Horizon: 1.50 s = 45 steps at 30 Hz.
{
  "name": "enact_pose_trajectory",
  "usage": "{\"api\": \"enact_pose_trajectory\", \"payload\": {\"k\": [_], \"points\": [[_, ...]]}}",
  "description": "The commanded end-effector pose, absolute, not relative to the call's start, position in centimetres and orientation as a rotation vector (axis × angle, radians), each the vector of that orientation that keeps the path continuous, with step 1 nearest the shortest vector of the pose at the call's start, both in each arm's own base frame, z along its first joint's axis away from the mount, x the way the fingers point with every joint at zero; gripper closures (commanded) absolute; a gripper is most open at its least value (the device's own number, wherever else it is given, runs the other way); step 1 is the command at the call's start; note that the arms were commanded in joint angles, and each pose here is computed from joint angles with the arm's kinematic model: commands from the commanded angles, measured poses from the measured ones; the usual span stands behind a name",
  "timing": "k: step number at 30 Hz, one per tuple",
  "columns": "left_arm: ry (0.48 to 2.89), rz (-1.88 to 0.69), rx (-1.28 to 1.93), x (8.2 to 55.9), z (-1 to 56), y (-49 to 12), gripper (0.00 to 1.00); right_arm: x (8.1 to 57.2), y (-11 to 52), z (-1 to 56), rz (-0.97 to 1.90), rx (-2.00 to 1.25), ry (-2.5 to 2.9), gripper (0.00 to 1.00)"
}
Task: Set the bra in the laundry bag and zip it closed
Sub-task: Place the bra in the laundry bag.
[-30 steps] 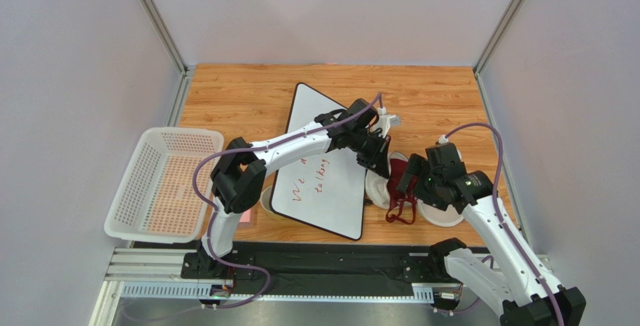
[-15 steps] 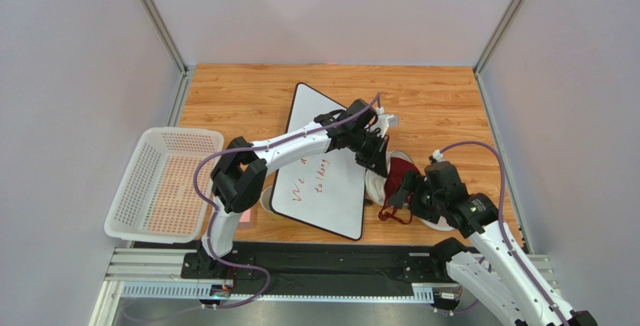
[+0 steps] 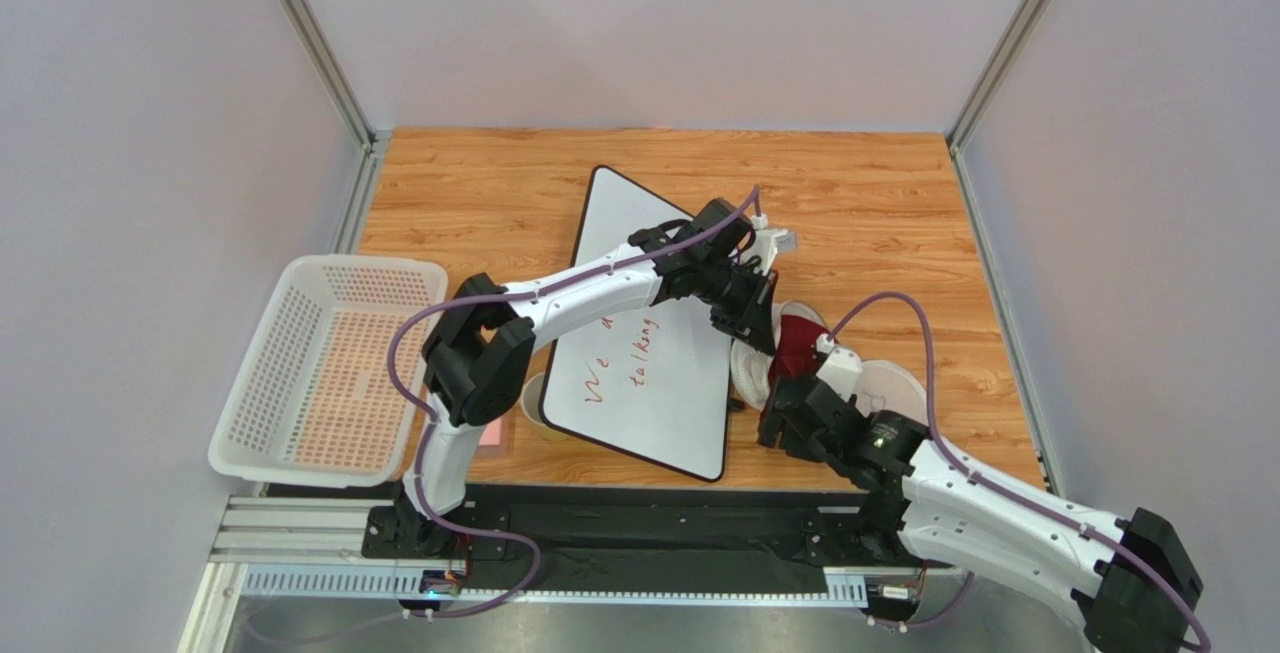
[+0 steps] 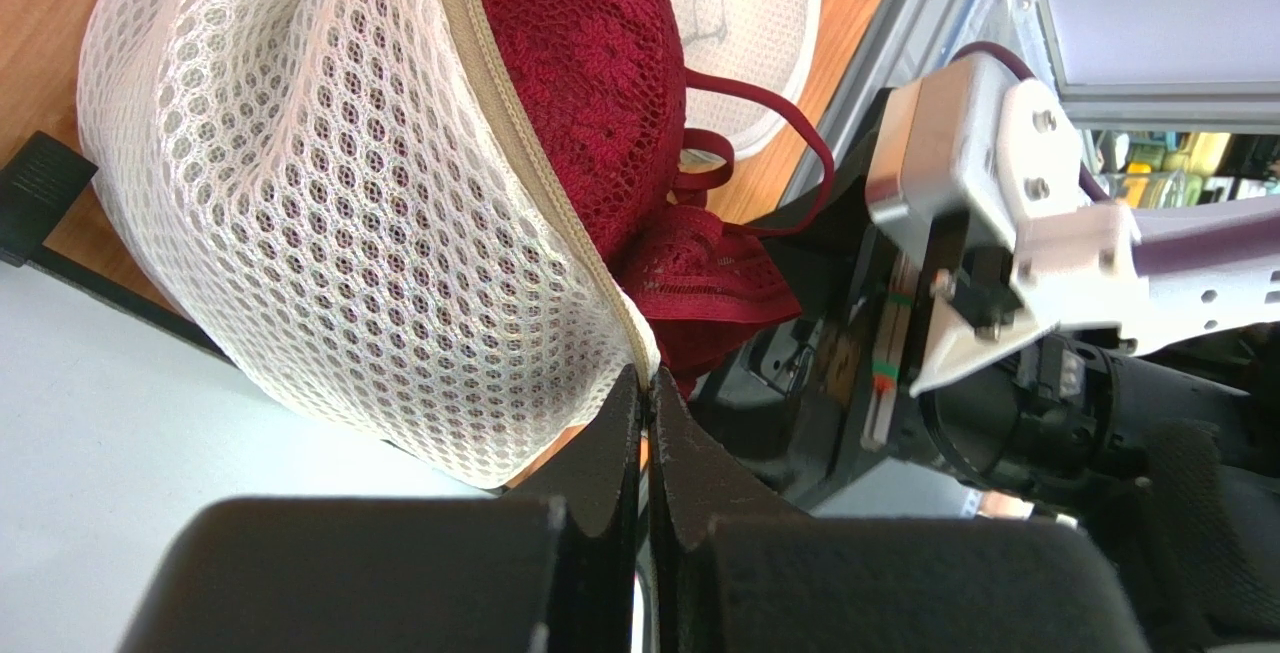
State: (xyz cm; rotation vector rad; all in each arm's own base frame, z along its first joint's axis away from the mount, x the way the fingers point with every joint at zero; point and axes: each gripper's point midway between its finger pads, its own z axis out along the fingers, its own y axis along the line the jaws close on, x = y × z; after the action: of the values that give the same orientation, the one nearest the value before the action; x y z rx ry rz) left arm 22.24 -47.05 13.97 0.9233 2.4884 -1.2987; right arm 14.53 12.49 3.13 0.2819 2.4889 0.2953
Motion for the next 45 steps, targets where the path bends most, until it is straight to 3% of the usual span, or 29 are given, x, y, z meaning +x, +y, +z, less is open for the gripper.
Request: {"api": "enact_pose_trajectory", "payload": {"k": [1,2,6,8,14,22,31,38,45], "points": [[2.443,-1.332,0.934,22.2,14.9,-47.6,1.00,17.4,12.2,4.2,0.312,0.452,2.292,0.38],[2.447,-1.331,0.936,22.0,14.8,-47.6,1.00,17.3,11.7,3.5,0.301,0.454,2.291,0.46],[2.447,-1.331,0.936,22.0,14.8,-47.5,1.00,17.7,11.1,4.0,0.303,0.461,2.230,0.53],[2.454,-1.331,0.936,21.9,14.6,-47.4,1.00,17.8,10.7,5.0,0.309,0.458,2.203,0.73],[2.460,-1.324,0.945,21.5,14.3,-47.2,1.00,17.7,10.3,9.0,0.345,0.409,2.158,1.00],[2.459,-1.323,0.952,21.2,14.3,-47.1,1.00,19.3,10.7,14.0,0.348,0.351,2.133,1.00],[2.442,-1.334,0.964,20.6,15.1,-47.5,1.00,24.4,13.9,13.7,0.503,0.274,2.162,1.00],[2.431,-1.352,0.969,20.2,15.6,-47.8,1.00,25.6,16.5,9.0,0.587,0.236,2.310,1.00],[2.422,-1.357,0.971,20.1,15.8,-47.6,1.00,24.4,15.0,5.2,0.609,0.343,2.412,1.00]]}}
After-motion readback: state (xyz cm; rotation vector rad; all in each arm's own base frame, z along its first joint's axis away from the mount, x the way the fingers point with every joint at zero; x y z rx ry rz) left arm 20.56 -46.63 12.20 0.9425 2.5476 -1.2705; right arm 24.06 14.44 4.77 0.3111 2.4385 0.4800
